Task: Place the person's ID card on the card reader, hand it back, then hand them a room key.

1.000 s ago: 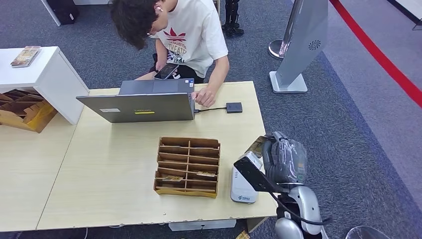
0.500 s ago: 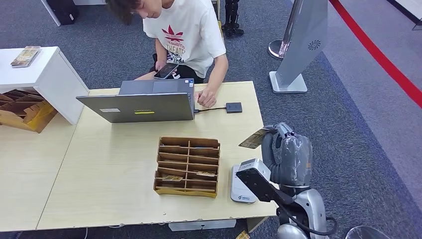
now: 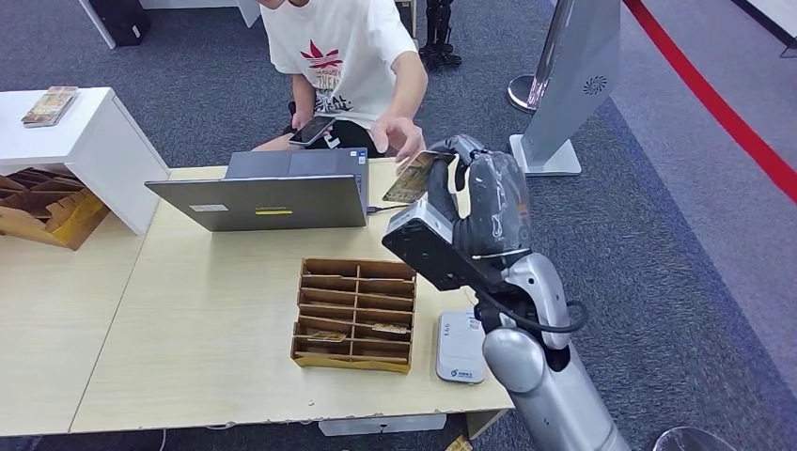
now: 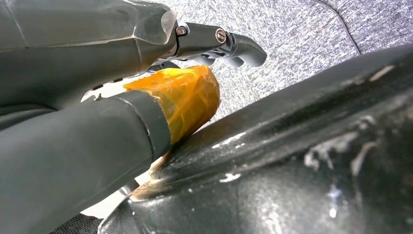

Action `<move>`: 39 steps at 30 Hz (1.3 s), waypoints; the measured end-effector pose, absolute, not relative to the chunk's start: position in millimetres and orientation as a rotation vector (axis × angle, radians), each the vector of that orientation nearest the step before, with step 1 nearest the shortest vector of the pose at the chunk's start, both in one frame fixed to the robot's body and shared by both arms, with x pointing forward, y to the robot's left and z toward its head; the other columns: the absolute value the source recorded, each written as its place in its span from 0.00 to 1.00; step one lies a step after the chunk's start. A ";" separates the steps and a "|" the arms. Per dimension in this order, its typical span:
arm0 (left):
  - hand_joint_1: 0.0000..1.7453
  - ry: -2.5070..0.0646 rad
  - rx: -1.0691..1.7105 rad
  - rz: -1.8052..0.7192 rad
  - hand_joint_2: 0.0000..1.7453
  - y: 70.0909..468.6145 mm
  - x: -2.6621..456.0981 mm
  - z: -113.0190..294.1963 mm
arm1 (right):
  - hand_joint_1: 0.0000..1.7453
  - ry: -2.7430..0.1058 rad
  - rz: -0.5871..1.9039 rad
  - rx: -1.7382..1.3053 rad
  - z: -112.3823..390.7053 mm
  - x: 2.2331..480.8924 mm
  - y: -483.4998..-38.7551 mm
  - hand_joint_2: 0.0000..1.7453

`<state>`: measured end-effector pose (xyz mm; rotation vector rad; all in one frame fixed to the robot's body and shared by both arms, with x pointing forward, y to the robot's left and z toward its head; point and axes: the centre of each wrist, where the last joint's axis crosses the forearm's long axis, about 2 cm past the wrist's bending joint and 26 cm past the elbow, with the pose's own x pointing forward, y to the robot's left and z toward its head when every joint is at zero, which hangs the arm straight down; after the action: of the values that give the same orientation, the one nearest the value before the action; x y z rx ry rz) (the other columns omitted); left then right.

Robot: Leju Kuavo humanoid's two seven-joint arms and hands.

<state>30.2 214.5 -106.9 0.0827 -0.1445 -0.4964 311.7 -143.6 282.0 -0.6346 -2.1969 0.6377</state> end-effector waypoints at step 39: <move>0.00 -0.148 0.078 -0.626 0.00 218.8 39.0 -106.8 | 0.00 -1.877 0.876 -0.722 280.6 401.2 -99.2 0.00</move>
<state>39.0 218.8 -106.8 0.0780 -0.1479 -0.6262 401.2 -99.2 280.6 -0.7220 -1.8775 0.8759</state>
